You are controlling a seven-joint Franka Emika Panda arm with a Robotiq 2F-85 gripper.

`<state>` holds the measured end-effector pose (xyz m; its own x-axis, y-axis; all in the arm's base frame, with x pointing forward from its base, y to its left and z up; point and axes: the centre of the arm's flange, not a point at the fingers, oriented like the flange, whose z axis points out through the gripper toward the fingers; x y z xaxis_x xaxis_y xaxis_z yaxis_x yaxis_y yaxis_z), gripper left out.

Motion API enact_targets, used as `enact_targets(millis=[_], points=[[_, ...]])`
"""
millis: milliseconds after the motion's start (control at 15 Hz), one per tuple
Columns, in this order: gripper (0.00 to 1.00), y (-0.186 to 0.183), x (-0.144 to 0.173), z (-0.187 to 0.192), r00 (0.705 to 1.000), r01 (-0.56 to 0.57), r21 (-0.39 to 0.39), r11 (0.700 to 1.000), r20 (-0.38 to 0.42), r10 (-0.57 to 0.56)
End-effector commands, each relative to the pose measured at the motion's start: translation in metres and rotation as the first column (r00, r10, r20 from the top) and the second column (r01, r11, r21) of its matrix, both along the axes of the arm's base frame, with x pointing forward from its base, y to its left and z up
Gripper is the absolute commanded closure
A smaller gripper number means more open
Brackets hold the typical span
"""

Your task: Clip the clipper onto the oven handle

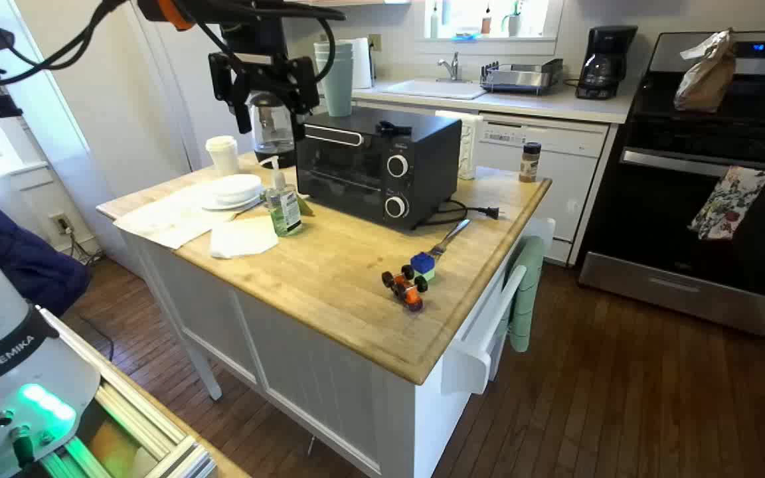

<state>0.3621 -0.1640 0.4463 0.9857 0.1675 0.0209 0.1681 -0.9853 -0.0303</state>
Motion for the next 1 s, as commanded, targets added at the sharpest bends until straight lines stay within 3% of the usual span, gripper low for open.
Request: enact_targets(millis=[0,533,733,933], points=[[0.0,0.0,0.0,0.0,1.0,0.0,0.0,1.0,0.0,0.0],[0.0,-0.004,0.006,-0.003,1.0,-0.008,-0.009,1.0,0.008,0.009],[0.0,-0.013,0.025,-0.014,0.994,-0.074,-0.104,0.992,0.077,0.083],[0.0,-0.017,0.041,-0.02,0.964,-0.19,-0.21,0.959,0.145,0.222]])
